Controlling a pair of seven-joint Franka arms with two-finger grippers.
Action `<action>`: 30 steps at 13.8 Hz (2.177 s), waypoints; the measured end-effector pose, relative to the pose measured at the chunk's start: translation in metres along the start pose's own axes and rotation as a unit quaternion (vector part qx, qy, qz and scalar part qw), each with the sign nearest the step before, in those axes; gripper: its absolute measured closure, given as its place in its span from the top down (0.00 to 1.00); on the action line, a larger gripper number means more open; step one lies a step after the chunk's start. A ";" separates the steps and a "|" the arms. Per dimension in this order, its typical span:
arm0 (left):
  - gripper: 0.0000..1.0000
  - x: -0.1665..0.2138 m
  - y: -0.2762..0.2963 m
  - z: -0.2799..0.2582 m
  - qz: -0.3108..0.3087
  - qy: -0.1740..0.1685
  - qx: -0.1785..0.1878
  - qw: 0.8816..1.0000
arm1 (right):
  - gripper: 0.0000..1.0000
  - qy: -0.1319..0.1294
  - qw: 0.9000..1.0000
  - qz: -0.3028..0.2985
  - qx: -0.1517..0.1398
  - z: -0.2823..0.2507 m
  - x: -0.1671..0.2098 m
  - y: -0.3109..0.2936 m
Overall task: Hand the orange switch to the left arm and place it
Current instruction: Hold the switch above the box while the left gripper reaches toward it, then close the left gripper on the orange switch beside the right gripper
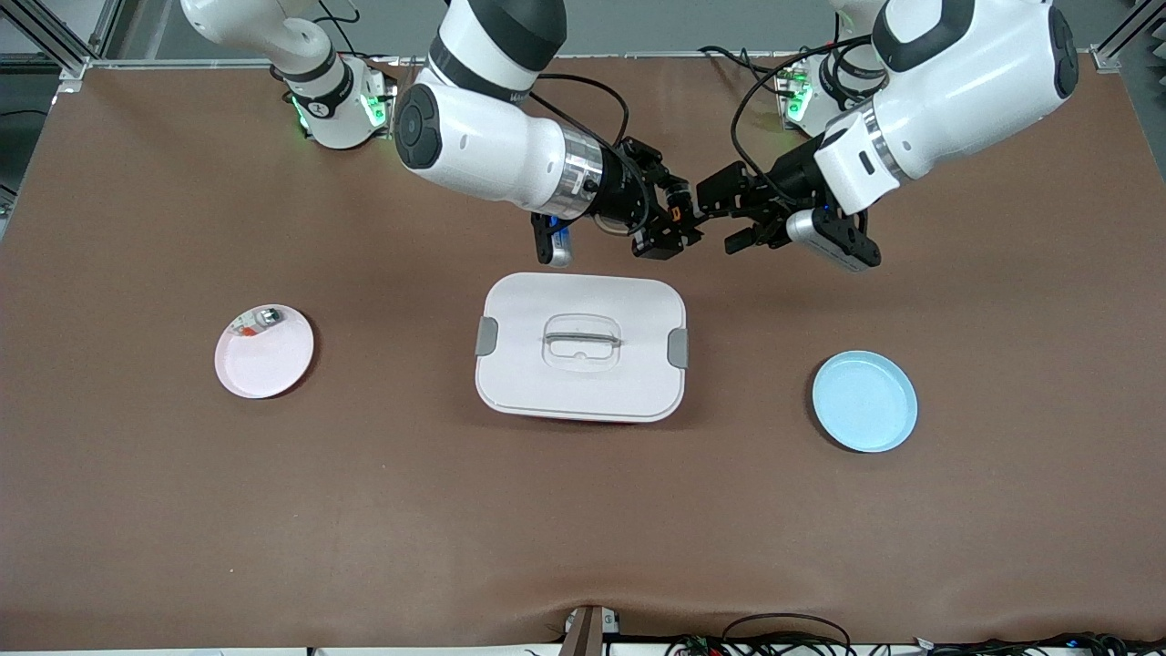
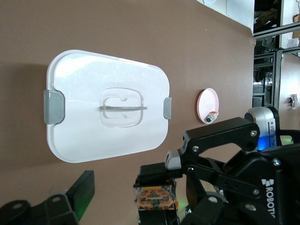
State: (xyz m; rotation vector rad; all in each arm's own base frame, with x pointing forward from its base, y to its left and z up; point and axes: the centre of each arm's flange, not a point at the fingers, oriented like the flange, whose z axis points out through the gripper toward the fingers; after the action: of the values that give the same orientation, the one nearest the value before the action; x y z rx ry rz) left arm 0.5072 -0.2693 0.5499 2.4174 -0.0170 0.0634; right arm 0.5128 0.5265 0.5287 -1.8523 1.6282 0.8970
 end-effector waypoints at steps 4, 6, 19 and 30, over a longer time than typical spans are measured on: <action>0.87 -0.005 0.002 0.001 0.001 -0.014 0.002 1.000 | 0.72 0.000 1.000 0.000 0.000 0.000 0.000 0.000; 0.87 -0.006 0.002 0.001 0.002 -0.018 0.002 1.000 | 0.72 0.000 1.000 0.000 0.000 0.000 0.000 0.000; 0.75 -0.013 0.006 0.014 0.002 -0.031 -0.002 1.000 | 0.72 0.000 1.000 -0.001 -0.001 0.001 -0.001 0.001; 0.42 -0.013 0.006 0.028 -0.009 -0.042 -0.010 0.999 | 0.72 0.000 1.000 0.000 -0.001 0.004 0.001 0.000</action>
State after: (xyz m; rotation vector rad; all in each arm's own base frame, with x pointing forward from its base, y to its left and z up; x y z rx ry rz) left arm 0.4947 -0.2925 0.5324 2.3984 -0.0354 -0.0469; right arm 0.5118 0.5291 0.5257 -1.8531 1.6290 0.8982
